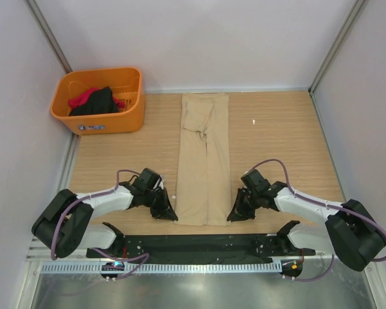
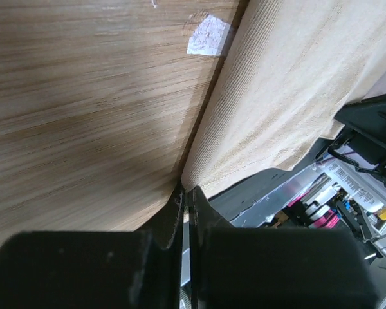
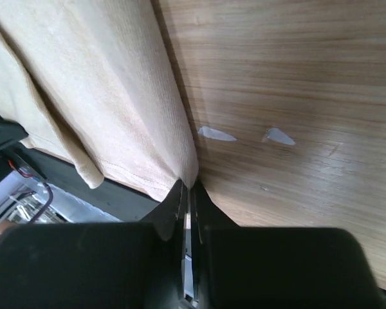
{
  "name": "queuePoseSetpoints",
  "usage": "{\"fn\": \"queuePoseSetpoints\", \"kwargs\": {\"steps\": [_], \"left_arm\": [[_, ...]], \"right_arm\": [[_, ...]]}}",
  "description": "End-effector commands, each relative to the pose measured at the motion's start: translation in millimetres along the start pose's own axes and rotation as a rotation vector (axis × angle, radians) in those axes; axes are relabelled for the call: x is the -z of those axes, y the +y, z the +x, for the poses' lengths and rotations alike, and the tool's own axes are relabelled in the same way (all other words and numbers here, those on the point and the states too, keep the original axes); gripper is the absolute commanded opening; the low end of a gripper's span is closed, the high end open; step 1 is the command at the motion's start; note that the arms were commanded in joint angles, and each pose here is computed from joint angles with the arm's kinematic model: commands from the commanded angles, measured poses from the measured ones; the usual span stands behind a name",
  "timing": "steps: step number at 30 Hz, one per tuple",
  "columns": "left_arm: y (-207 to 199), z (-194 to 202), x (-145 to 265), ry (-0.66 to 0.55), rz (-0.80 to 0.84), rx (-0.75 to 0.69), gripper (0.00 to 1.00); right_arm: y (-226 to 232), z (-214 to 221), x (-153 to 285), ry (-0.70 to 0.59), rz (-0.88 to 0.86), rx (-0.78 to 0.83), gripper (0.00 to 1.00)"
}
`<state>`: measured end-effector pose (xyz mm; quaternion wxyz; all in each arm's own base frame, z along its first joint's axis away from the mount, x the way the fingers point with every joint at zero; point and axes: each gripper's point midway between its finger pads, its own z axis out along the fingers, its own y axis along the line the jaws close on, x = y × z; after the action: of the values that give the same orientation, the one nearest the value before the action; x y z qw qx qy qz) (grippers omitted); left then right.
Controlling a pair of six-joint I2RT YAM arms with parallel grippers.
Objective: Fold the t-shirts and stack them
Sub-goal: Fold the tshirt
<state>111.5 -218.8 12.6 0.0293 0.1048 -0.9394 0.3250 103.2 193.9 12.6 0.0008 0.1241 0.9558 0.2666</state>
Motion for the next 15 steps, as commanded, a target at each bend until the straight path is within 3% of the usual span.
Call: {"fn": "queuePoseSetpoints", "kwargs": {"steps": [1, 9, 13, 15], "left_arm": [[-5, -4, 0, -0.021, 0.017, -0.039, 0.0], [-64, -37, 30, -0.122, 0.073, -0.115, 0.0], [-107, -85, 50, -0.215, 0.117, -0.131, 0.0], [-110, -113, 48, -0.24, 0.111, -0.097, 0.0]], "right_arm": [[-1, -3, 4, -0.034, 0.016, 0.019, 0.01], [60, -48, 45, -0.189, -0.061, 0.038, 0.01], [79, -92, 60, -0.23, -0.079, 0.022, 0.01], [88, -116, 61, -0.23, -0.069, 0.043, 0.01]]}}
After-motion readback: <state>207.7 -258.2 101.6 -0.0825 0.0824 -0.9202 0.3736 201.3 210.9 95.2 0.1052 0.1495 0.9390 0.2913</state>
